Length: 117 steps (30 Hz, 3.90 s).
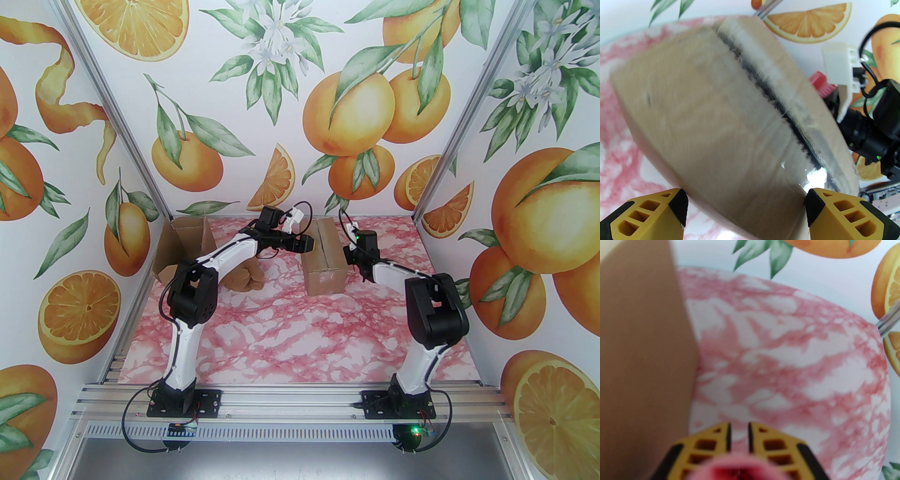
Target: Unpack the express box
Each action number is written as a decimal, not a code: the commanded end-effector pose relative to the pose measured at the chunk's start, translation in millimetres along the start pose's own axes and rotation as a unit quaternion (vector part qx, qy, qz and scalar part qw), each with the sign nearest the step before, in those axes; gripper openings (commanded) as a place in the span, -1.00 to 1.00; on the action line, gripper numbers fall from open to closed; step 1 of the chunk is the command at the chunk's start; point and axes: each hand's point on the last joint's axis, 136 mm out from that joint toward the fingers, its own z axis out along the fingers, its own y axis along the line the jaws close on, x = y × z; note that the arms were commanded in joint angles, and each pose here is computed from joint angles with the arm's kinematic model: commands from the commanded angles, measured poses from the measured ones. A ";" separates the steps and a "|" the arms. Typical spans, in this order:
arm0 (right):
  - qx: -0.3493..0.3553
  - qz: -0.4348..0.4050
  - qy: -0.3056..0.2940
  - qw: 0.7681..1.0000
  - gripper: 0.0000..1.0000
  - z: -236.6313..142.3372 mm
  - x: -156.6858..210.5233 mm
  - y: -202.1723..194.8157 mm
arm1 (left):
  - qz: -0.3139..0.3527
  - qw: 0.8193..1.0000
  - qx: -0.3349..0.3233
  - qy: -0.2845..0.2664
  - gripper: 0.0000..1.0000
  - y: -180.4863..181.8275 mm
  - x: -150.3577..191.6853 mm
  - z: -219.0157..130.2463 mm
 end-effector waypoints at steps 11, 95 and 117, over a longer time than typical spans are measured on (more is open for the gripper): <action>0.023 -0.006 -0.008 1.000 -1.00 -74.9 0.8 21.0 | 0.008 0.999 0.030 0.019 0.73 -58.3 52.1 -42.9; 0.084 0.122 -0.238 0.960 -1.00 -80.4 -196.2 77.2 | 0.476 0.875 -0.008 -0.091 1.00 -85.4 73.9 -87.2; 0.031 0.130 -0.296 0.946 -1.00 -108.7 -212.1 103.4 | 0.432 0.893 0.032 -0.121 0.99 -95.4 78.2 -95.9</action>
